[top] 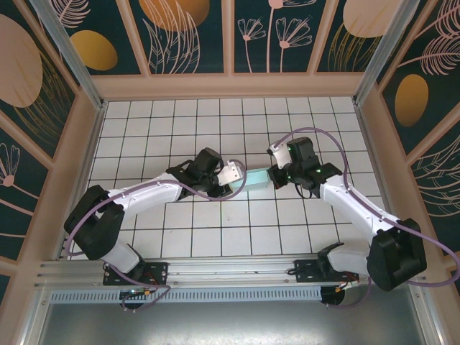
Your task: Fold the paper box
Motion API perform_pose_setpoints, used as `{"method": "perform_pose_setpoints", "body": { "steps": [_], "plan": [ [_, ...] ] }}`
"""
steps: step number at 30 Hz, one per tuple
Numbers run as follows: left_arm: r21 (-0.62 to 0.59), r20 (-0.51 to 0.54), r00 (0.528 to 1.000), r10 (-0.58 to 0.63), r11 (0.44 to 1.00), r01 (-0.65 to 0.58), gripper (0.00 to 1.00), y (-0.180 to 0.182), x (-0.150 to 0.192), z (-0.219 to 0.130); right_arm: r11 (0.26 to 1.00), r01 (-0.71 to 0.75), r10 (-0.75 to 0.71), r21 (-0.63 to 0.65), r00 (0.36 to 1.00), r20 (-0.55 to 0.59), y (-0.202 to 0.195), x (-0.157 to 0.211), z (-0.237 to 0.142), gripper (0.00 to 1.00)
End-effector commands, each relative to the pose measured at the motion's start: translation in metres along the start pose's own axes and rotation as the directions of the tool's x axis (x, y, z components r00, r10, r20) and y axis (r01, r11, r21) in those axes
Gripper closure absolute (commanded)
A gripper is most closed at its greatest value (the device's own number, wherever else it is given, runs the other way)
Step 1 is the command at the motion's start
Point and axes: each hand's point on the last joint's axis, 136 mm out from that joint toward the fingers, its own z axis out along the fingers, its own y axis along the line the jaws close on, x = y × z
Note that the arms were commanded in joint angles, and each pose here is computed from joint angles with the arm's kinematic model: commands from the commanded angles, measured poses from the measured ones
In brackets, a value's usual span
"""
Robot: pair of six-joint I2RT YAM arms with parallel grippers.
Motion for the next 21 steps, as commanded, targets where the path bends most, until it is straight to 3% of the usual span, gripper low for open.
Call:
{"method": "perform_pose_setpoints", "body": {
  "steps": [1, 10, 21],
  "plan": [
    [0.086, -0.147, 0.989, -0.025, 0.996, 0.038, 0.83, -0.021, 0.041, 0.014, 0.999, -0.033, 0.034, -0.020, 0.999, 0.030, 0.005, -0.016, -0.005, 1.00],
    [0.084, -0.164, 0.986, -0.041, 0.995, 0.056, 0.82, -0.019, 0.041, 0.020, 0.961, -0.274, 0.275, -0.033, 0.961, 0.026, 0.012, -0.031, -0.005, 1.00],
    [0.075, -0.144, 0.988, -0.051, 0.995, 0.062, 0.79, -0.013, 0.030, 0.020, 0.951, -0.308, 0.305, 0.031, 0.950, 0.072, 0.010, -0.010, 0.006, 1.00]
  ]
}}
